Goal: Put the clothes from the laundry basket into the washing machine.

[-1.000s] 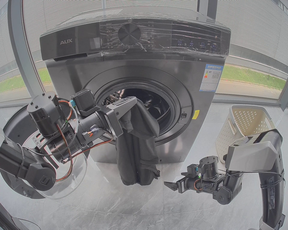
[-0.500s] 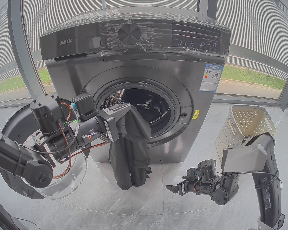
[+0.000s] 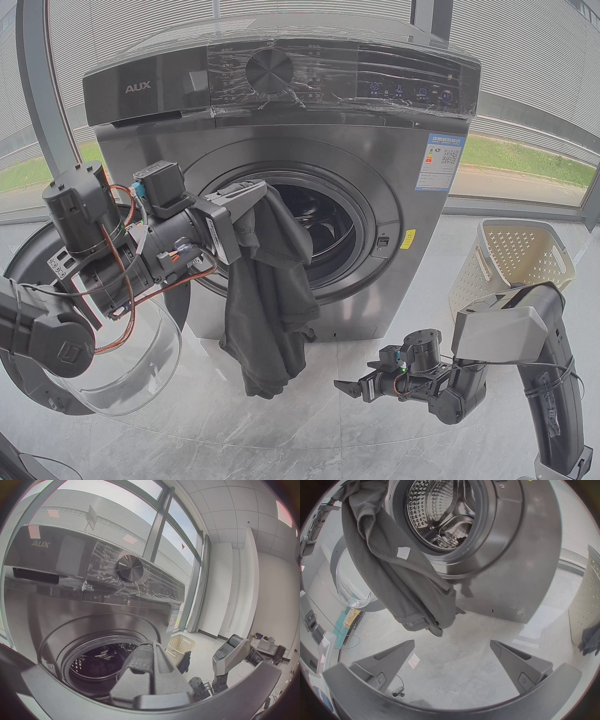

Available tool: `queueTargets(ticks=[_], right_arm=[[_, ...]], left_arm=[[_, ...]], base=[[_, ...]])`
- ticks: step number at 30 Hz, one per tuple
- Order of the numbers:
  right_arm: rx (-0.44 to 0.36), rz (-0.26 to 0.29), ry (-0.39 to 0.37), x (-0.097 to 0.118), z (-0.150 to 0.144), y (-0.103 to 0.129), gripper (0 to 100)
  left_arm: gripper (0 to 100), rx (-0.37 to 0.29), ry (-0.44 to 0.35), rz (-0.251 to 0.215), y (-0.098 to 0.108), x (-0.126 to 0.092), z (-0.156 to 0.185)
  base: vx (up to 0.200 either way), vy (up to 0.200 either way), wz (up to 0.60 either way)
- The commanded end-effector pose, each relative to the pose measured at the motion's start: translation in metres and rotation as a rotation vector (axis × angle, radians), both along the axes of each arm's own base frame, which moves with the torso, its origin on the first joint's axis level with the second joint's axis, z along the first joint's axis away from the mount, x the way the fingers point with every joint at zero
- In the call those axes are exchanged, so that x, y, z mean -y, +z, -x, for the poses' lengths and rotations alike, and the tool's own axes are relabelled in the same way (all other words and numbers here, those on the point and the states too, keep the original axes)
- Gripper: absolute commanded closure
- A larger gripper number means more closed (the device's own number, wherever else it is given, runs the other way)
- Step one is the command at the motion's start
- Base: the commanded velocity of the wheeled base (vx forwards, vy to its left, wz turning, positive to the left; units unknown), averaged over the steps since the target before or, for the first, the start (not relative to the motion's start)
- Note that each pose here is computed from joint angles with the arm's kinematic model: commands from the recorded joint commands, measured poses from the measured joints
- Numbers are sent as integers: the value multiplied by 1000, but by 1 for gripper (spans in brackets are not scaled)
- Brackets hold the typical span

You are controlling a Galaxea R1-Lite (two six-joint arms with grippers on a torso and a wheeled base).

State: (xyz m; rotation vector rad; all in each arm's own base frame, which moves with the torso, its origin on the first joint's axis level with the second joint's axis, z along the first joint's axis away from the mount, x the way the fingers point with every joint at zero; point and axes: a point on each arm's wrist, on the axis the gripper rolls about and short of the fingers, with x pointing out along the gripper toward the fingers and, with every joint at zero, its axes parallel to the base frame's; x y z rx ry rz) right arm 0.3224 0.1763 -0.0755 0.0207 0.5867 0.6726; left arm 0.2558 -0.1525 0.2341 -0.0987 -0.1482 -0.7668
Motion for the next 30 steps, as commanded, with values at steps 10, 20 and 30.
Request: queueTargets(ticks=[10,20,30], right_arm=[[122,-77,36,-28,-36,5,0],[155,-96,49,-38,-45,7,0],[174,-128,123,-66,-43,5,0]], left_arm=[[100,36,-15,26,14,-4,11],[100,34,-21,30,14,-4,12],[100,42,-25,34,16,-5,15]], base=[[0,0,0],[0,0,0],[0,0,0]])
